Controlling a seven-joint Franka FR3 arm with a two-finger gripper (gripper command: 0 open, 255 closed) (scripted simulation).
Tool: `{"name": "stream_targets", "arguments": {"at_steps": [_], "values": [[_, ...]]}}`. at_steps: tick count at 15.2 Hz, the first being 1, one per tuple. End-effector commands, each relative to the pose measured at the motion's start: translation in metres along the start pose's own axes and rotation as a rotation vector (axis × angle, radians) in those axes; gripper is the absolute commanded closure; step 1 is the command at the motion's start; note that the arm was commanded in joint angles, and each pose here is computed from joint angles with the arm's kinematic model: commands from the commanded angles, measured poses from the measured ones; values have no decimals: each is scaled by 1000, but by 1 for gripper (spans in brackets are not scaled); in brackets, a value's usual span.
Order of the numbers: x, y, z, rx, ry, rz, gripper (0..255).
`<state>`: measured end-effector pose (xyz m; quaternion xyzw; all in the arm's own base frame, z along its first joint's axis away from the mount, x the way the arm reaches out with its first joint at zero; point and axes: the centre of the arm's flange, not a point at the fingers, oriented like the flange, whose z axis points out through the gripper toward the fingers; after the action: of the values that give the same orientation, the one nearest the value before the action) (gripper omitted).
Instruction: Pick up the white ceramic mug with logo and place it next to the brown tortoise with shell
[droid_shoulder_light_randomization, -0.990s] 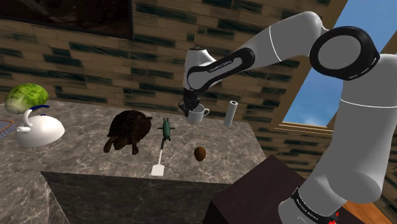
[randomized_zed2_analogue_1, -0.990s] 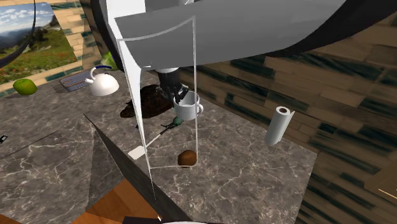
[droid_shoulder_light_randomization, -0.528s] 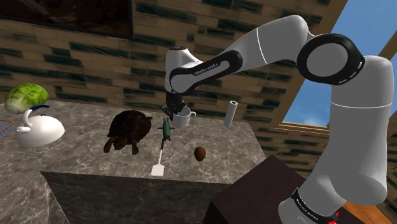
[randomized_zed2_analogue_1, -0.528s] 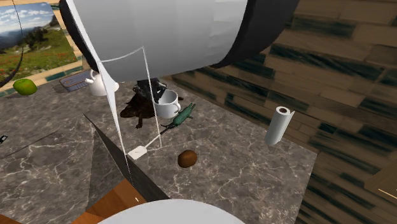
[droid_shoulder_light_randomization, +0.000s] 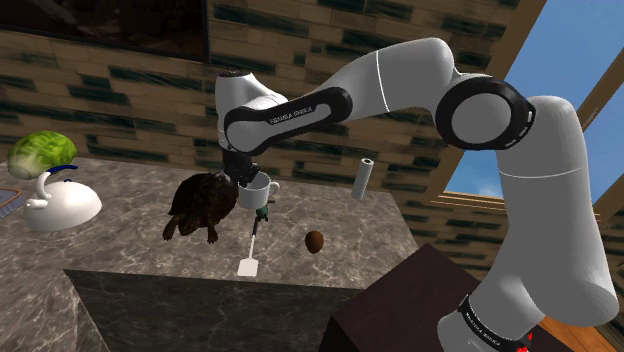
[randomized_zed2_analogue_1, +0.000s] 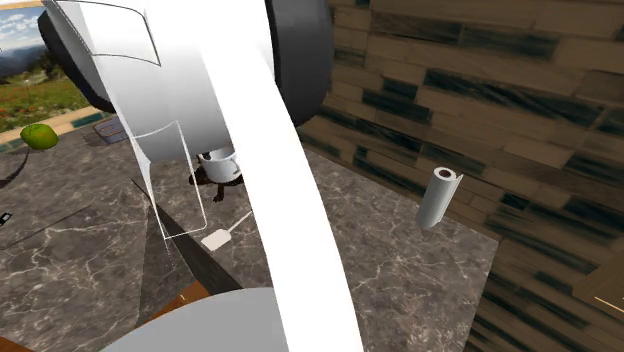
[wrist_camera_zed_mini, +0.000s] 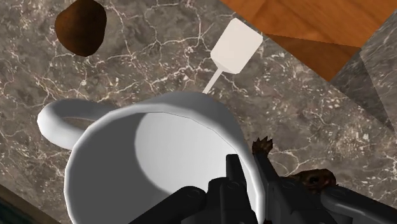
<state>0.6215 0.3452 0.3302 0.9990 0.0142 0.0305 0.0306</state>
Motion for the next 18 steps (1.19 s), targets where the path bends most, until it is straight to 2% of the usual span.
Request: {"name": "stream_targets", "arguments": {"at_steps": [1,3,18], "values": [[3,-26,-3,0,0,1,255],[6,-51,-4,0,0,1,255],[1,-56,75,0,0,1,255]]}}
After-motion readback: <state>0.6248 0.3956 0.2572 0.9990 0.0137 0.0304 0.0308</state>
